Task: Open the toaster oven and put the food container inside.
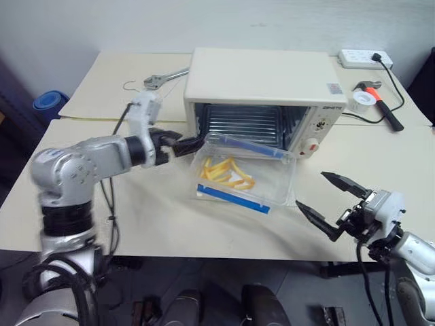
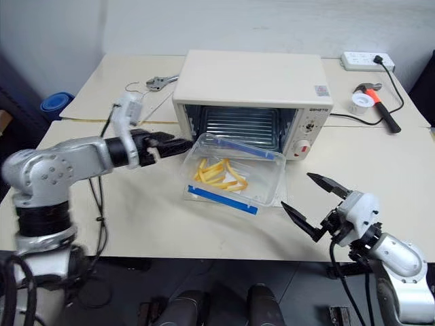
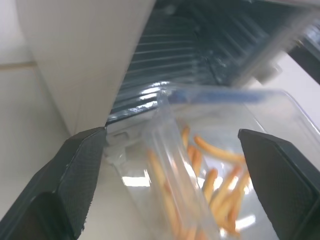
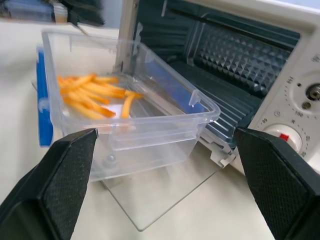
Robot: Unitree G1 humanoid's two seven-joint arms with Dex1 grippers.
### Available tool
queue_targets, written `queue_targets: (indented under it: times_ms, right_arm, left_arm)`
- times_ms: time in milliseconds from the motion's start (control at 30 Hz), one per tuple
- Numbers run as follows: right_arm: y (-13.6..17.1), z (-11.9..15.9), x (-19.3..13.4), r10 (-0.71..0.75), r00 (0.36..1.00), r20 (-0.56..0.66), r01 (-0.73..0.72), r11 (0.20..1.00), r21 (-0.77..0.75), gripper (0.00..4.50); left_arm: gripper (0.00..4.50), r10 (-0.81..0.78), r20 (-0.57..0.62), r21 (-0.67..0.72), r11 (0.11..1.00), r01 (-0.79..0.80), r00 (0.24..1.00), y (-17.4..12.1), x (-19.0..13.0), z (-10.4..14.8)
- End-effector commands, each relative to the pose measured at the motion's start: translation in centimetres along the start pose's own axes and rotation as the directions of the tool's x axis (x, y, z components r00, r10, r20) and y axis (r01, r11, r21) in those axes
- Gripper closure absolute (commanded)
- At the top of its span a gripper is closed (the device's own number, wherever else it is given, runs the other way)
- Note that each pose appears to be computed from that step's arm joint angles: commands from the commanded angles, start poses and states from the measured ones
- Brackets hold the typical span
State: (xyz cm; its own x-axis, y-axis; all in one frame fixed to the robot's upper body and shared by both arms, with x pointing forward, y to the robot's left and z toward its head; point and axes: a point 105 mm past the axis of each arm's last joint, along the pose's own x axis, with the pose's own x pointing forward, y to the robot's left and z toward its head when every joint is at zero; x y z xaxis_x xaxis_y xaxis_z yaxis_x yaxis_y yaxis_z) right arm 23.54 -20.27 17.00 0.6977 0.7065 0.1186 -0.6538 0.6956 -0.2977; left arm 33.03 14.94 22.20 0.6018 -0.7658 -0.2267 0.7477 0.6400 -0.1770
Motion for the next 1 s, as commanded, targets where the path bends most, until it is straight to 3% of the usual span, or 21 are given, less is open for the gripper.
queue_targets:
  times_ms: [33, 100, 200, 300, 433, 500, 733, 1000]
  right_arm:
    - [2.2, 0.6, -0.6, 0.166, 0.985, -0.056, -0.158, 0.980, 0.124, 0.38]
    - [4.8, -0.6, -1.2, 0.303, 0.942, -0.143, -0.263, 0.933, 0.246, 0.93]
    - [7.3, -1.4, -0.7, 0.401, 0.903, -0.151, -0.333, 0.878, 0.343, 1.94]
    - [8.5, -1.7, 1.1, 0.407, 0.907, -0.104, -0.350, 0.869, 0.349, 2.98]
    - [7.8, -1.7, 3.0, 0.383, 0.920, -0.079, -0.347, 0.893, 0.288, 4.40]
    - [6.8, -1.5, 4.0, 0.357, 0.931, -0.073, -0.330, 0.911, 0.249, 4.50]
    - [2.4, -0.5, 7.0, 0.227, 0.973, -0.044, -0.223, 0.971, 0.087, 4.50]
    - [-2.0, -1.2, 9.5, 0.090, 0.996, -0.018, -0.091, 0.995, -0.048, 4.50]
  left_arm:
    - [0.00, -0.151, -0.002, 0.258, 0.955, 0.146, 0.989, -0.8, -2.0, -0.4]
    - [0.61, -0.196, -0.110, 0.335, 0.916, 0.222, 0.974, -0.3, -3.6, -3.3]
    - [1.49, -0.264, -0.251, 0.362, 0.867, 0.343, 0.931, -1.2, -4.1, -7.1]
    - [2.43, -0.381, -0.263, 0.336, 0.825, 0.454, 0.886, -3.5, -3.2, -9.2]
    - [3.71, -0.439, -0.187, 0.328, 0.816, 0.477, 0.879, -4.9, -1.2, -9.6]
    - [4.32, -0.401, -0.111, 0.345, 0.842, 0.414, 0.909, -4.8, 0.7, -9.2]
    - [4.32, -0.251, 0.089, 0.338, 0.918, 0.208, 0.964, -4.1, 5.0, -7.1]
    - [4.32, -0.073, 0.273, 0.286, 0.958, -0.008, 0.959, -1.8, 7.2, -4.6]
